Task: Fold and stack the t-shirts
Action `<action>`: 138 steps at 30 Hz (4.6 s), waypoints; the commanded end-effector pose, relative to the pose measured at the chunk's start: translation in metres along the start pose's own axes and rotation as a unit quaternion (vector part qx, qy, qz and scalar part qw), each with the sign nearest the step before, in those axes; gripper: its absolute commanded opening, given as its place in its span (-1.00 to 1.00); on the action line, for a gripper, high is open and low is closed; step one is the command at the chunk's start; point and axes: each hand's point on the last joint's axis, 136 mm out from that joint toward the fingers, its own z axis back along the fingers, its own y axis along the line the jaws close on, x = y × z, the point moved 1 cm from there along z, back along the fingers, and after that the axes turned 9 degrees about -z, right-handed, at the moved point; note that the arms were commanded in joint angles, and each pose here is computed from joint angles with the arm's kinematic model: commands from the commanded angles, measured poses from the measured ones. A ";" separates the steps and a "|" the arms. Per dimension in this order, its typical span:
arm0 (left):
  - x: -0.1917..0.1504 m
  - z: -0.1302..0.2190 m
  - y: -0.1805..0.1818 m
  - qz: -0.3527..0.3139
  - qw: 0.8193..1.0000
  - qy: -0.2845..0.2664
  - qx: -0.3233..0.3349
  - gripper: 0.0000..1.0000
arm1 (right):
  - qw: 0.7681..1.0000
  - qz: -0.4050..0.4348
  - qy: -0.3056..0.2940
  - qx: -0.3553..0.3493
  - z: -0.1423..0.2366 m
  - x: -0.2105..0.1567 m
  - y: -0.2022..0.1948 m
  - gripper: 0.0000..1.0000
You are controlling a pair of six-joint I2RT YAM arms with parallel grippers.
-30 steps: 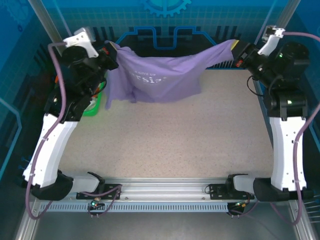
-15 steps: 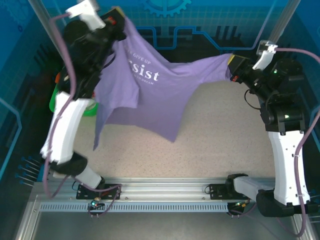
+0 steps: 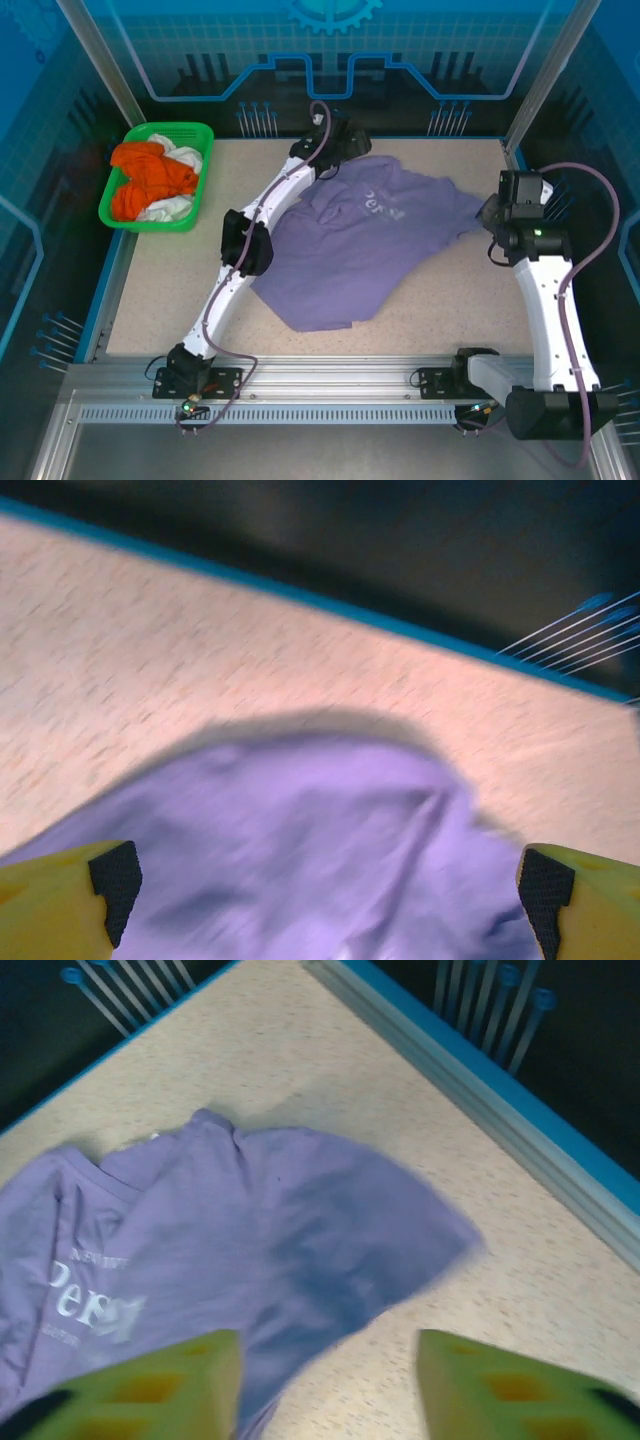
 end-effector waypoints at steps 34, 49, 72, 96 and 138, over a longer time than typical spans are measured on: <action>-0.204 0.102 0.193 0.106 0.914 0.306 0.244 0.61 | 0.881 0.076 0.466 -0.004 -0.137 -0.313 0.095 0.07; -0.039 0.013 0.197 0.074 0.960 0.168 0.212 0.86 | 0.865 -0.049 0.497 0.048 -0.135 -0.364 0.231 0.51; -0.206 0.268 0.182 0.407 0.879 0.222 0.112 -0.02 | 0.924 -0.087 0.368 -0.057 -0.040 -0.226 -0.050 0.29; -0.298 0.215 0.180 0.489 0.819 0.266 0.136 -0.34 | 0.920 -0.035 0.385 -0.066 -0.056 -0.234 -0.075 0.11; -0.290 0.216 0.183 0.471 0.837 0.254 0.116 -0.39 | 0.921 -0.004 0.387 -0.045 -0.062 -0.232 -0.068 0.15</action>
